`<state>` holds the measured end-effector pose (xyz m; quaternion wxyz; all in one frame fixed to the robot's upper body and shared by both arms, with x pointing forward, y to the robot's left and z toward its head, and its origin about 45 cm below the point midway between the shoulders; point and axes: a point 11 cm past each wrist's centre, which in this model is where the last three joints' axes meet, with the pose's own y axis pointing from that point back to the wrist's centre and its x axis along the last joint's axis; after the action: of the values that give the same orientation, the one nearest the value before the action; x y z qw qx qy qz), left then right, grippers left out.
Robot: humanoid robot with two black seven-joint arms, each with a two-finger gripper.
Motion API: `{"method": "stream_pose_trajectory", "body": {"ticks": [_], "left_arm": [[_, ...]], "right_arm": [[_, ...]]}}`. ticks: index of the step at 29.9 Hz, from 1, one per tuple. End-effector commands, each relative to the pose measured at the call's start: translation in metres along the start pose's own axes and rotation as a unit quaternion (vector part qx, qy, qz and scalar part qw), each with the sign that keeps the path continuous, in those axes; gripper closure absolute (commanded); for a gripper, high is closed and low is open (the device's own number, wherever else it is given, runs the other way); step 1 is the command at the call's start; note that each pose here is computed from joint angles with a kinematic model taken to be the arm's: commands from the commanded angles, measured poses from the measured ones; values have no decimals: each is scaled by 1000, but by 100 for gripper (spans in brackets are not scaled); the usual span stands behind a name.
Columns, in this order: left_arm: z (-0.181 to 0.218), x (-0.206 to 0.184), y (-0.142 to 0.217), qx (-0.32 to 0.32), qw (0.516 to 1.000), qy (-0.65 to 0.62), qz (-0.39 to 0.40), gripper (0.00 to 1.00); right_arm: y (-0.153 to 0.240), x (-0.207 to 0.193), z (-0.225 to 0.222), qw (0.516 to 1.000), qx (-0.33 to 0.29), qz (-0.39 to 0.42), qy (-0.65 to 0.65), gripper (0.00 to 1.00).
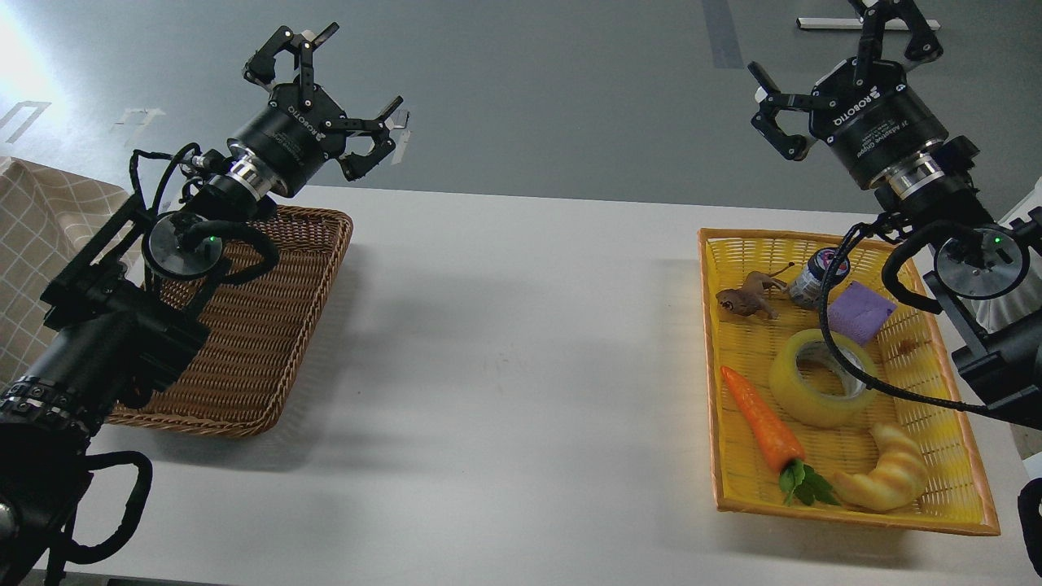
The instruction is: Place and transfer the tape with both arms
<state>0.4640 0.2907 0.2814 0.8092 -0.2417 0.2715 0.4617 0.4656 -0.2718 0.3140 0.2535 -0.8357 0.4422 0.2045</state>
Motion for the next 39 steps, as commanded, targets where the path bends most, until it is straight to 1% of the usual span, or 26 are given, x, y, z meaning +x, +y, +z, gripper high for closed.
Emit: {"method": "stream_pose_trajectory", "body": {"ticks": [1, 39], "left_arm": [[2, 0, 0, -4, 1000, 1, 0, 2], [9, 0, 1, -21, 1000, 3, 0, 2]], "right_arm": [[0, 0, -1, 1000, 1, 0, 0, 0], [-5, -7, -5, 1000, 5, -11, 2, 0]]}}
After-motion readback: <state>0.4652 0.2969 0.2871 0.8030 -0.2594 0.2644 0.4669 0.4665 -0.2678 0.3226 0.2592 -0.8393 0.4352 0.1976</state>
